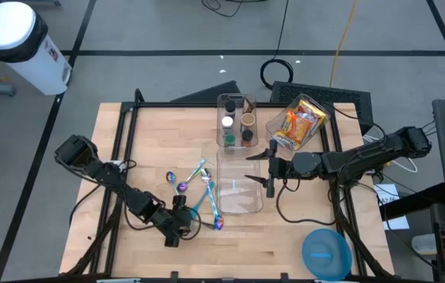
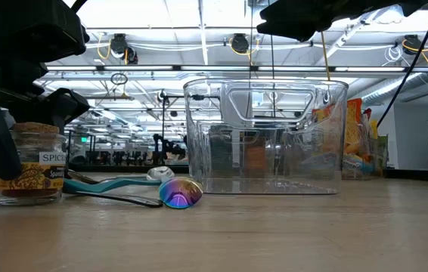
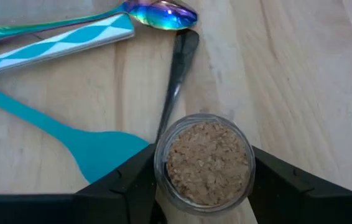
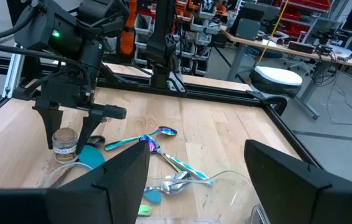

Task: Pick & Place Food Item
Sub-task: Put the brown spice bottle into the top left transparent bin

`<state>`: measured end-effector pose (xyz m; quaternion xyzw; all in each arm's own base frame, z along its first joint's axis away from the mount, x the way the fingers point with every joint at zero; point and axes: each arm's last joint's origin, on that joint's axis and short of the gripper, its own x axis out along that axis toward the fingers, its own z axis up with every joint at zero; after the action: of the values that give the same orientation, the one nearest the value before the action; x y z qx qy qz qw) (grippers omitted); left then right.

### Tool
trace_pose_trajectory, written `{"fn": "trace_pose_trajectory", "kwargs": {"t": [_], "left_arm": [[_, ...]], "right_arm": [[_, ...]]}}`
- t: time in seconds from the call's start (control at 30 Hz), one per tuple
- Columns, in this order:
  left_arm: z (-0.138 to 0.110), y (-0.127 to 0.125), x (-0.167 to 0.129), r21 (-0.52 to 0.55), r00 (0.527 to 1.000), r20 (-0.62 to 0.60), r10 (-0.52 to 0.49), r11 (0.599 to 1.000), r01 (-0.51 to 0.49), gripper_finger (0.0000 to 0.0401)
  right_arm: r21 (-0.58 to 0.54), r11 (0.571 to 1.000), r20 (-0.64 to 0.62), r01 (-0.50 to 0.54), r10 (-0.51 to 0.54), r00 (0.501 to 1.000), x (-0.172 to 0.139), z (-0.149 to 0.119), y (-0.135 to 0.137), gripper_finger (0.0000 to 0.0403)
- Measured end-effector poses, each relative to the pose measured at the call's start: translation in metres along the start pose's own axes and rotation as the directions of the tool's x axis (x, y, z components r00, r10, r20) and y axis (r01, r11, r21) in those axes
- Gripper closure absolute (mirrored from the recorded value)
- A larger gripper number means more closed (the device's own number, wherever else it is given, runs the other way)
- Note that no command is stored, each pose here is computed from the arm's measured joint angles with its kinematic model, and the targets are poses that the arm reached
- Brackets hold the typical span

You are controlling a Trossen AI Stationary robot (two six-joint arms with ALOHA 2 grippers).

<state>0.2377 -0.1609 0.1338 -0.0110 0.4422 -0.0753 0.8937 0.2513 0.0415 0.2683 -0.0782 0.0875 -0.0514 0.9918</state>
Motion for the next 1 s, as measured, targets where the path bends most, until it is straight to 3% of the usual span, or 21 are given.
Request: {"fn": "trace_pose_trajectory", "kwargs": {"t": [0.17, 0.3, 0.53, 0.7, 0.83, 1.0], "left_arm": [[0.000, 0.002, 0.000, 0.017, 0.998, 0.024, 0.058, 0.998, -0.059, 0.0186], [0.002, 0.001, 0.000, -0.002, 0.998, 0.035, 0.043, 0.999, -0.043, 0.0205], [0.011, 0.003, -0.013, -0.084, 0.996, 0.084, 0.011, 0.996, -0.004, 0.0205], [0.040, 0.012, -0.041, -0.092, 0.972, 0.233, 0.040, 0.996, -0.019, 0.0205], [0.073, 0.023, -0.063, -0.037, 0.936, 0.341, 0.083, 0.997, -0.074, 0.0205], [0.103, 0.038, -0.075, 0.006, 0.925, 0.354, 0.135, 0.989, -0.147, 0.0205]], "right_arm": [[-0.001, 1.000, 0.000, 0.000, 0.000, 1.000, 0.000, 0.000, 0.000, 0.0149], [-0.001, 1.000, 0.000, 0.000, 0.000, 1.000, 0.000, 0.000, 0.000, 0.0149], [0.013, 1.000, 0.000, 0.000, 0.000, 1.000, 0.000, 0.000, 0.000, 0.0149], [0.032, 0.999, -0.001, -0.008, 0.008, 1.000, 0.002, -0.001, 0.002, 0.0149], [0.027, 0.999, -0.005, -0.024, 0.024, 1.000, 0.014, -0.009, 0.012, 0.0149], [0.013, 0.999, 0.021, -0.047, 0.047, 0.999, 0.036, -0.024, 0.027, 0.0149]]}}
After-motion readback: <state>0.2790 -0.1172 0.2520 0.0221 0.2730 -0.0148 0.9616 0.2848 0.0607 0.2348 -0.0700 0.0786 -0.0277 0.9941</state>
